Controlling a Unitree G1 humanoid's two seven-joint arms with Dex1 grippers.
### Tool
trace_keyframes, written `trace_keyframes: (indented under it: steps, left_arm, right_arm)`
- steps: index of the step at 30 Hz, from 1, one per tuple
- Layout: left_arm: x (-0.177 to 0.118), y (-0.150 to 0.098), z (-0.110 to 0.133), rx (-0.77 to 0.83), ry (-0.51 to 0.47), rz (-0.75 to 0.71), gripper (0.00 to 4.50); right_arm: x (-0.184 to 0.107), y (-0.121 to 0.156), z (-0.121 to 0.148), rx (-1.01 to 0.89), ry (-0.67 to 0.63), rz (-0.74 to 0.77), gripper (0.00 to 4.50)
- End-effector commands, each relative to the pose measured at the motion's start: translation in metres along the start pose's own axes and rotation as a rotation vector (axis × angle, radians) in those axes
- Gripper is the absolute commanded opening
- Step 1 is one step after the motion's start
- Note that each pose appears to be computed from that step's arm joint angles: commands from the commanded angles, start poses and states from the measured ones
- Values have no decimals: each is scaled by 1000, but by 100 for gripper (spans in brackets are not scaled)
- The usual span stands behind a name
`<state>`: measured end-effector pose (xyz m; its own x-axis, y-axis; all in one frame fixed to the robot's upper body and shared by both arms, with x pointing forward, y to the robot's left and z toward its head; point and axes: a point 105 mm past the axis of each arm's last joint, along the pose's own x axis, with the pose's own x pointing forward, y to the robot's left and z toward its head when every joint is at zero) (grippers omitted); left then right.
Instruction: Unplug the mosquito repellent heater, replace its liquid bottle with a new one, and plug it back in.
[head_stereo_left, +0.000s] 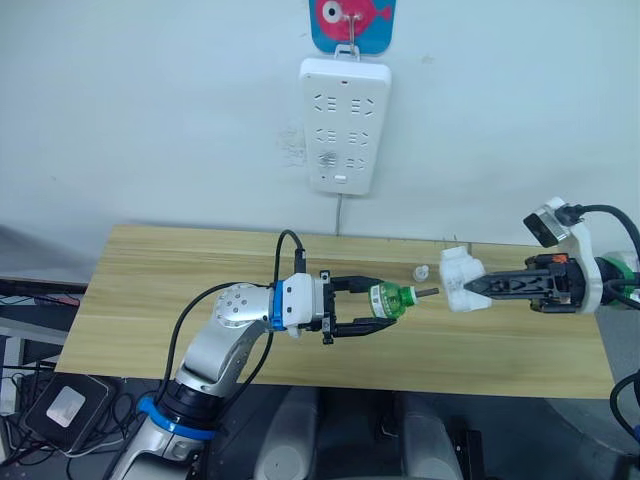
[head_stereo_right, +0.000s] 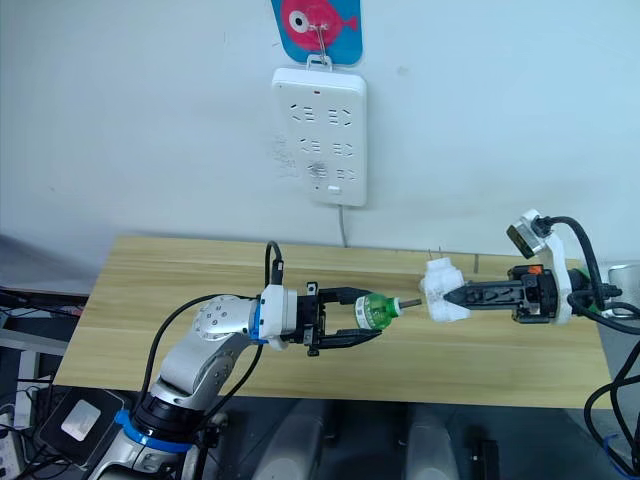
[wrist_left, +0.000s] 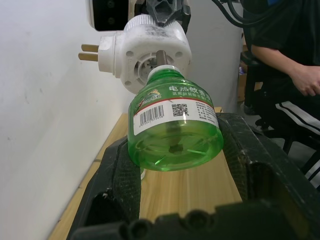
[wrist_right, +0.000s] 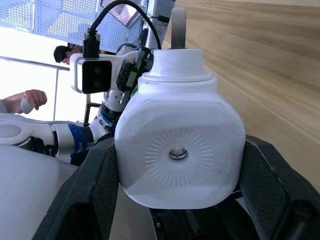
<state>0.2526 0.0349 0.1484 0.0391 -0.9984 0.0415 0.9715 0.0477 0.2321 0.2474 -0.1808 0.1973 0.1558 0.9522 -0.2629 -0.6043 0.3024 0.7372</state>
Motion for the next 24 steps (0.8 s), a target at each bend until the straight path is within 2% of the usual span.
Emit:
trace_keyframes:
  steps: [1,14,24]
  left_arm:
    - [4,-5,4,24,-25,-21,222]
    - [5,-4,4,29,-26,-21,222]
    - [13,-3,10,46,-51,-21,222]
  right_arm:
    - [-2,13,4,-39,-13,25,299]
    - [2,24,3,-30,-6,60,299]
    - [13,22,-7,-59,27,21,299]
